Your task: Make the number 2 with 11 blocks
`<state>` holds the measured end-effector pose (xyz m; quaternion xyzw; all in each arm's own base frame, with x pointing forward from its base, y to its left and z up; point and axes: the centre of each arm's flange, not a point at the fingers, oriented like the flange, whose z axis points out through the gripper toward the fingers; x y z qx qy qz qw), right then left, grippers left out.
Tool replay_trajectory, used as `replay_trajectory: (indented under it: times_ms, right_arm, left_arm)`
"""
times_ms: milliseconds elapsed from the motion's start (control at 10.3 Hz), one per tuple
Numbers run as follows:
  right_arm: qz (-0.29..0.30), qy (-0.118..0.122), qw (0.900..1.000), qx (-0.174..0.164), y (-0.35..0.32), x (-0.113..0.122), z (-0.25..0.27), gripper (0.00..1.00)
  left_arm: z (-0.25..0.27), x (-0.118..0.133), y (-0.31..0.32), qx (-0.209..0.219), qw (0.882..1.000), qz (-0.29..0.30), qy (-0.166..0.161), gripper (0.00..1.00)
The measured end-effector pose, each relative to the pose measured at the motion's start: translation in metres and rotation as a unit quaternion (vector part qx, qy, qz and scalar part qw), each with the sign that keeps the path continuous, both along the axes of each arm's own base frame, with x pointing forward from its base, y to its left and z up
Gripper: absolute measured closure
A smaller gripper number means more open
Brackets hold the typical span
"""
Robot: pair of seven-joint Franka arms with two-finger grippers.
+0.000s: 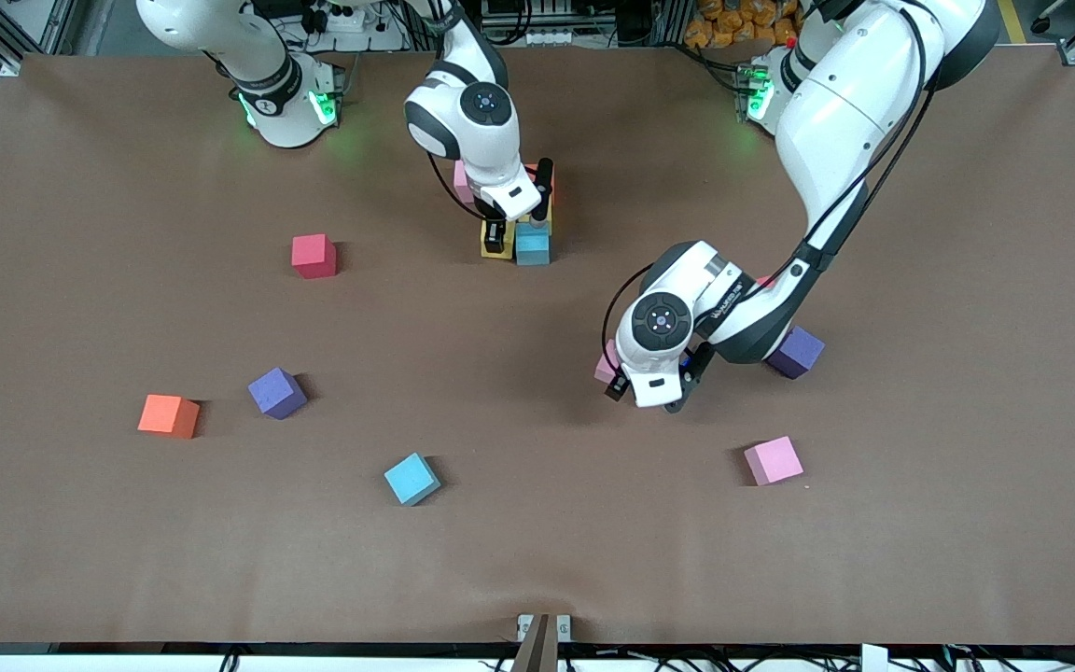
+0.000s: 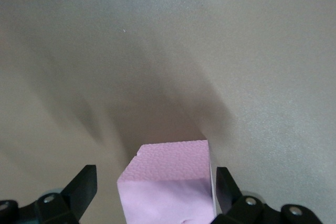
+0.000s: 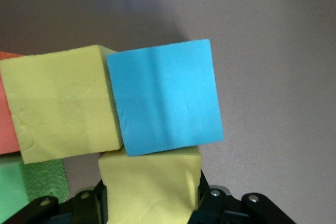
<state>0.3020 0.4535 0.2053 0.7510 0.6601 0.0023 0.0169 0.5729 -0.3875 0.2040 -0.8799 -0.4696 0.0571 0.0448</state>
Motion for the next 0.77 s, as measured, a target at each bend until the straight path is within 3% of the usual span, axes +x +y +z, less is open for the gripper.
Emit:
replay_trajectory:
  times_ms: [774]
  right_arm:
    - [-0.005, 0.0, 1.0, 0.001, 0.0004, 0.0012, -0.0002, 0.41]
  left_arm:
    - [0.0, 0.0, 0.0, 0.0, 1.0, 0.0, 0.0, 0.0]
